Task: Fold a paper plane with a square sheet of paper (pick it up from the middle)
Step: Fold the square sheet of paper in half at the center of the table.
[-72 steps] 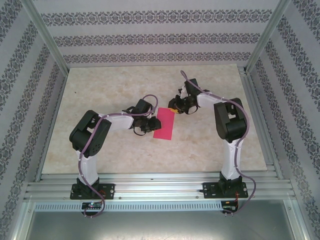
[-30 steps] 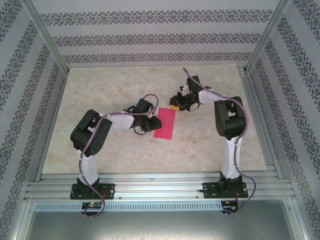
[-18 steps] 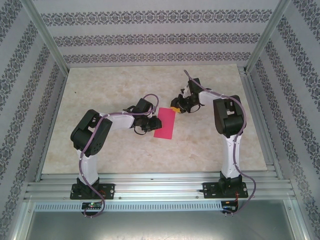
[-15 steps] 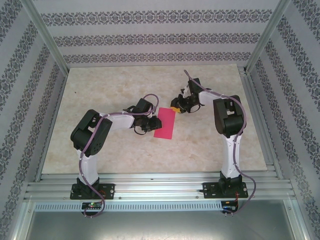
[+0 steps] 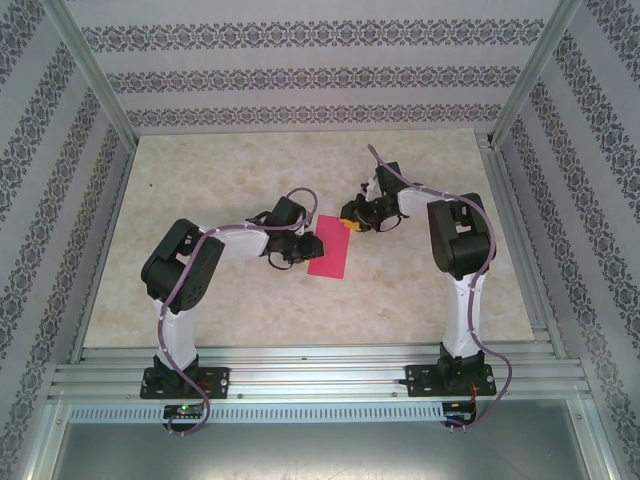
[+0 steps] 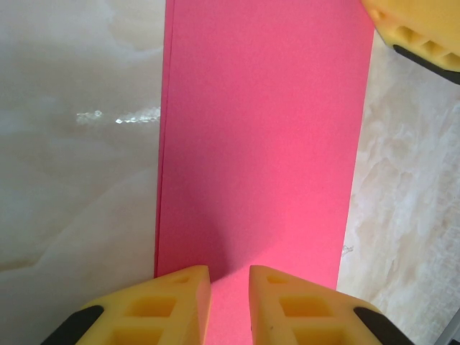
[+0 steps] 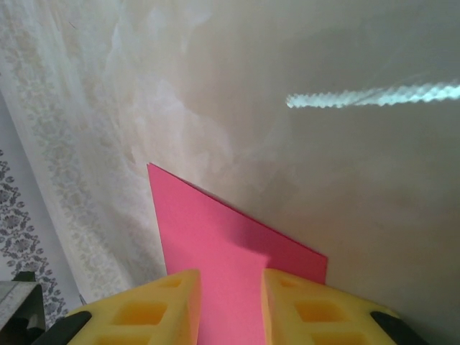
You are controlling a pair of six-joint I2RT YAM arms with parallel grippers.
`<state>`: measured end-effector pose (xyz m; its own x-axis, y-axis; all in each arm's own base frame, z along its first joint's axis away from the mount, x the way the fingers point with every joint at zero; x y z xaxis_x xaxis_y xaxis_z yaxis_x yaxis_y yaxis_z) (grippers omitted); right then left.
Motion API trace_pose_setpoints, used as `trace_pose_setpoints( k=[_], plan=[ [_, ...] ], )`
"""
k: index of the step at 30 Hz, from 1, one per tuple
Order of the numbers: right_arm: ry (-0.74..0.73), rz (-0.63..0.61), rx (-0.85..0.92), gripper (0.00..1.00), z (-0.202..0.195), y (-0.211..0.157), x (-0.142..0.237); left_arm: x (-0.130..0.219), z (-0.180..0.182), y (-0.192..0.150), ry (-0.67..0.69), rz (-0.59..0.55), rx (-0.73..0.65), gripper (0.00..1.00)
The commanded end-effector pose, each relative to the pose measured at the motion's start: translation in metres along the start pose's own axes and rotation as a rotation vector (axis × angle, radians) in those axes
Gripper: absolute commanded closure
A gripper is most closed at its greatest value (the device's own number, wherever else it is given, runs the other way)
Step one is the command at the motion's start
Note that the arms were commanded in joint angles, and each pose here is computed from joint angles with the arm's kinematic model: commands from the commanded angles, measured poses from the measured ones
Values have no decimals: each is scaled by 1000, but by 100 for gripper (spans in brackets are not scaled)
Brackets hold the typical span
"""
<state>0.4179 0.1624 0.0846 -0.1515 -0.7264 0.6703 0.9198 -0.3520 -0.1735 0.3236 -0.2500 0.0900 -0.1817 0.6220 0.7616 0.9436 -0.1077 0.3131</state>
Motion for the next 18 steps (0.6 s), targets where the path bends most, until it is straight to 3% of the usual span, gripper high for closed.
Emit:
trace_pose_setpoints(
  k=[1,5,12,18],
  plan=[
    [-46,20,-10,72,-8,-12,-11,-16,20,-22,95,82,22,75],
    [-92,22,-14,71,-15,-12,-11,-17,23,-24,105,88,20,75],
    [6,-19,73,71,21,-35,24,-18,22,-23,104,88,22,75],
    [11,13,60,70,4,-72,18,-18,22,-22,103,83,22,75]
  ],
)
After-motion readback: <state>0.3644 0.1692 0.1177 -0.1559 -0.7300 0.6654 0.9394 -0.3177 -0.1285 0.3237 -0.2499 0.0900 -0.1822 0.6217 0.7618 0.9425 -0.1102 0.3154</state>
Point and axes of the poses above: each hand's point on the last joint's axis, 136 mm out from that joint toward the fingers, its own x axis back along the fingers, its own z axis along the line the jaws close on, y = z × x, the point moved 9 cm from there along x, back along the fingers, and after that the axes turned 15 degrees about -x, right-handed, at the moved point
